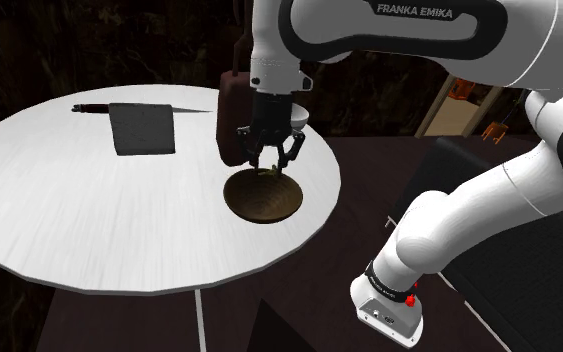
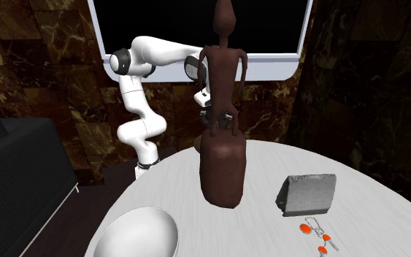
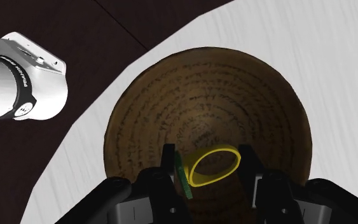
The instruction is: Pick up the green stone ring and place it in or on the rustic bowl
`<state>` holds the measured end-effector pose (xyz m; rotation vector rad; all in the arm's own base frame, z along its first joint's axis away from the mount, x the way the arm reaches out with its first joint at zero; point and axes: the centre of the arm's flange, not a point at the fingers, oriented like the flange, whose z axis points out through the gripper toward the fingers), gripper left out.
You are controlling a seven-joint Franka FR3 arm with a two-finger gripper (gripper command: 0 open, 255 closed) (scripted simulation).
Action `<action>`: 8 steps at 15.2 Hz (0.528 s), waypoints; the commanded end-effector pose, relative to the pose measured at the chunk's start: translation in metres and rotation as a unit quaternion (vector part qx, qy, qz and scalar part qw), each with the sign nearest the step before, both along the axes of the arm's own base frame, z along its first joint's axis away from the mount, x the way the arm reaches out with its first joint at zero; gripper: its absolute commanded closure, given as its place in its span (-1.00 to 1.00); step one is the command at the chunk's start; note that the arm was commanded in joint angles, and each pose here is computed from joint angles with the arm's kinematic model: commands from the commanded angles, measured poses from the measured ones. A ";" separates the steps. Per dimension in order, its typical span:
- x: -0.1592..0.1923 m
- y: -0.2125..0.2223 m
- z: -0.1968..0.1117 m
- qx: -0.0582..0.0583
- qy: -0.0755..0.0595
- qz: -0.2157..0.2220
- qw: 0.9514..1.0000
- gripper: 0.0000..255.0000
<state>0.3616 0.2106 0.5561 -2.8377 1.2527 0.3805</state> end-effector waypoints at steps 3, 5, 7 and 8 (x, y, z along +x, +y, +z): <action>-0.001 0.000 -0.022 0.000 0.000 0.000 1.000 1.00; -0.001 0.000 -0.033 0.000 0.000 0.000 1.000 1.00; -0.001 0.000 -0.040 0.000 0.000 0.000 1.000 1.00; -0.001 0.000 -0.040 0.000 0.000 0.000 1.000 1.00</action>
